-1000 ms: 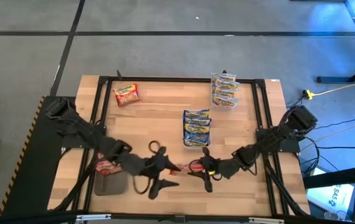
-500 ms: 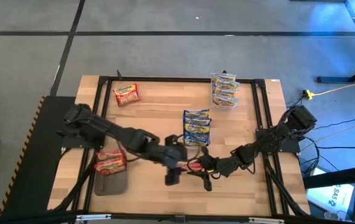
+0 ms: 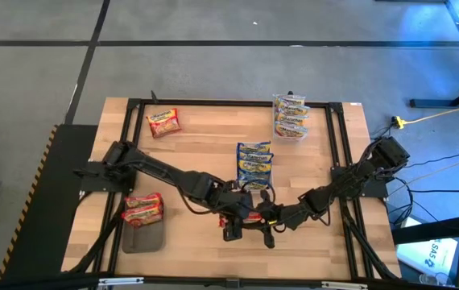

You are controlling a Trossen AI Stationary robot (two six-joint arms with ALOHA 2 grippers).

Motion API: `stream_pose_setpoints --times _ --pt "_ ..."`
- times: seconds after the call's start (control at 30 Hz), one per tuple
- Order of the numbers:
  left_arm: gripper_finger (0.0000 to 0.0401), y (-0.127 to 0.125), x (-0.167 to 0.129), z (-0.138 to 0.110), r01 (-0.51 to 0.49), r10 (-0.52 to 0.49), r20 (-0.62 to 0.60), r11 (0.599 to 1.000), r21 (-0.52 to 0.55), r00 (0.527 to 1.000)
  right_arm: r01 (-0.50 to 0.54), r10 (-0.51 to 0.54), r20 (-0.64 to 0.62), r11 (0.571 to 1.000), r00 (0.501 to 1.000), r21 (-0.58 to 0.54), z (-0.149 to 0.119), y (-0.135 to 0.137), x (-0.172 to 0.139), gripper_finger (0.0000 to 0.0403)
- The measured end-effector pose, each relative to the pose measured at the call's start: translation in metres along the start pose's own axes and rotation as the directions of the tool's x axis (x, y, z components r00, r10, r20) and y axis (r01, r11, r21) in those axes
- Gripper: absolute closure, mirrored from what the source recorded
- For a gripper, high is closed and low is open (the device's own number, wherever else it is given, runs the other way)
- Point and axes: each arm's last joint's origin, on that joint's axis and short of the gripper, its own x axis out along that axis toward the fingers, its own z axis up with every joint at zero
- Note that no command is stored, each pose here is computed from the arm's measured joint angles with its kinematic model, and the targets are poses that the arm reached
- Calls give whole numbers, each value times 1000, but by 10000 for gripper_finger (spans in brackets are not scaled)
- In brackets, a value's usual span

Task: Sort Maruchan noodles
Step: Put the red noodle pack in the black bin

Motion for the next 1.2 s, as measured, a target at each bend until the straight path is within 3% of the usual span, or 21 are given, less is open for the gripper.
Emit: stream_pose_setpoints --times 0.2,0.47,0.63,0.73,0.93,1.1,1.2 --pt "171 -1 3 -3 -9 9 -20 1000 -5 1000 -4 4 4 1000 1000 4 0 0 0 304" --pt "272 1 3 -3 0 0 -41 1000 -2 999 -15 15 12 1000 1000 4 1 1 0 299" --pt "328 1 0 -3 1 -1 -38 1000 -1 999 -29 29 16 1000 999 4 2 2 0 249" --pt "351 -1 0 -5 4 -4 -48 1000 6 999 -116 116 -31 993 993 -10 7 4 -7 210" --pt "364 -11 -15 -14 11 -9 -71 1000 25 997 -219 219 -85 976 972 3 27 11 -36 168" --pt "361 -21 -50 -27 -18 17 -76 1000 -4 997 -258 253 -107 966 962 -37 36 21 -63 166" --pt "363 -29 -71 -43 -66 62 -113 997 -26 992 -228 221 -103 972 970 -60 35 25 -70 169"
